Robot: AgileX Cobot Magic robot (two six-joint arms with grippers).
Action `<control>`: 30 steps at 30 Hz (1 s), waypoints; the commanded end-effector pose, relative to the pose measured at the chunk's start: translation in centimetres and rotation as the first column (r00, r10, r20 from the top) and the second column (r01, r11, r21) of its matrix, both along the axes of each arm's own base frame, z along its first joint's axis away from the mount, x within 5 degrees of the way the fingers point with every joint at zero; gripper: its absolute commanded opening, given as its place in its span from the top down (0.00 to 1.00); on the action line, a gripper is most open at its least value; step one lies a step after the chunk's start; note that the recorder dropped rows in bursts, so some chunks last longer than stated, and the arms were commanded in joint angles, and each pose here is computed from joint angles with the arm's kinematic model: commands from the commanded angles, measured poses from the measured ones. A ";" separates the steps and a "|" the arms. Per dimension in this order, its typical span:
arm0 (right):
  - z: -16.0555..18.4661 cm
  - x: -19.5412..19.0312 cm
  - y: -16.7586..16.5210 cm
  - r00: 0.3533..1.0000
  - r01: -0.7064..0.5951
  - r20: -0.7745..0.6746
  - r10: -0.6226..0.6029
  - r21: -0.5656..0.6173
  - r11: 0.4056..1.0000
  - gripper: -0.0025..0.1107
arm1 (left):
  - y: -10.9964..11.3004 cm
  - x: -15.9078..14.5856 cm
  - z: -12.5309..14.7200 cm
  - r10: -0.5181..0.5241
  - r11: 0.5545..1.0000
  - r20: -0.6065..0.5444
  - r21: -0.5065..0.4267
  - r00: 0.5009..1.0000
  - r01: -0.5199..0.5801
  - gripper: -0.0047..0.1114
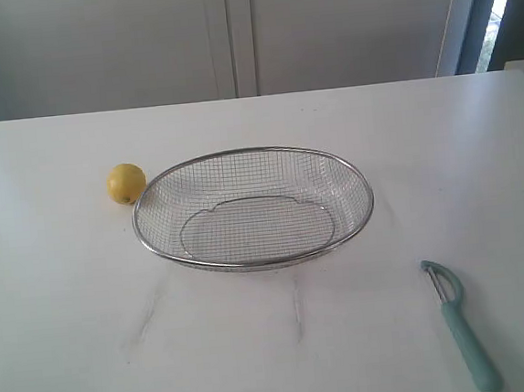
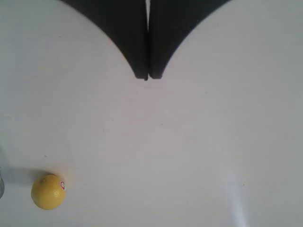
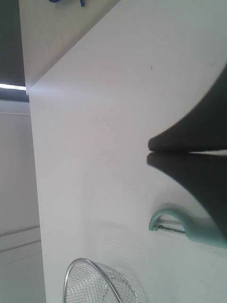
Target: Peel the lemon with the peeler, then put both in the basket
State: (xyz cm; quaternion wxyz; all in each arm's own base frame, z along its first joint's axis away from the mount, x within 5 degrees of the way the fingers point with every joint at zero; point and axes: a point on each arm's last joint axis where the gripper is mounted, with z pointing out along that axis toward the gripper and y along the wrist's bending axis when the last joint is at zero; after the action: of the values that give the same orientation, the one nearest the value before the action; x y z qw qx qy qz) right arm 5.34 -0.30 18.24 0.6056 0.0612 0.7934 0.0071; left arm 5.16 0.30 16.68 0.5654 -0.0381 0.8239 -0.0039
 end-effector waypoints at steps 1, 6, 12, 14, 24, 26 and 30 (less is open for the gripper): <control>0.0 0.0 0.0 1.000 -0.004 0.015 0.004 -0.011 1.000 0.98 | 0.0 0.0 -0.1 0.003 1.000 0.001 -0.009 1.000 -0.003 0.96; 0.0 0.0 0.0 1.000 -0.004 0.015 0.004 -0.011 1.000 0.98 | 0.0 0.0 -0.1 0.003 1.000 0.001 -0.009 1.000 -0.003 0.96; 0.0 0.0 0.0 1.000 -0.004 0.015 0.004 -0.011 1.000 0.98 | 0.0 0.0 -0.1 0.003 1.000 0.001 -0.009 1.000 -0.003 0.96; 0.1 0.0 0.0 1.000 -0.003 0.026 0.003 -0.011 1.000 0.98 | 0.0 0.0 -0.1 0.003 1.000 0.001 -0.009 1.000 -0.003 0.96; 1.4 0.2 -0.1 0.986 0.005 0.168 -0.001 -0.022 1.000 0.98 | 0.0 0.0 -0.1 0.003 1.000 0.001 -0.009 1.000 -0.003 0.96; 1.8 0.3 -0.1 0.977 0.007 0.212 -0.002 -0.025 1.000 0.98 | 0.0 0.0 -0.1 0.003 1.000 0.001 -0.009 1.000 -0.003 0.96; 2.5 0.3 -0.1 0.957 0.013 0.291 -0.003 -0.030 0.999 0.98 | 0.0 0.0 -0.1 0.003 1.000 0.001 -0.009 1.000 -0.003 0.96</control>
State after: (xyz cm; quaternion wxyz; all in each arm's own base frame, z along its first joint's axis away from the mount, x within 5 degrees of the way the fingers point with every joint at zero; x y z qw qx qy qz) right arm 5.66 -0.41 20.25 0.6908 0.0586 0.7206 0.0041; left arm 5.16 0.30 16.68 0.5654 -0.0381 0.8239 -0.0039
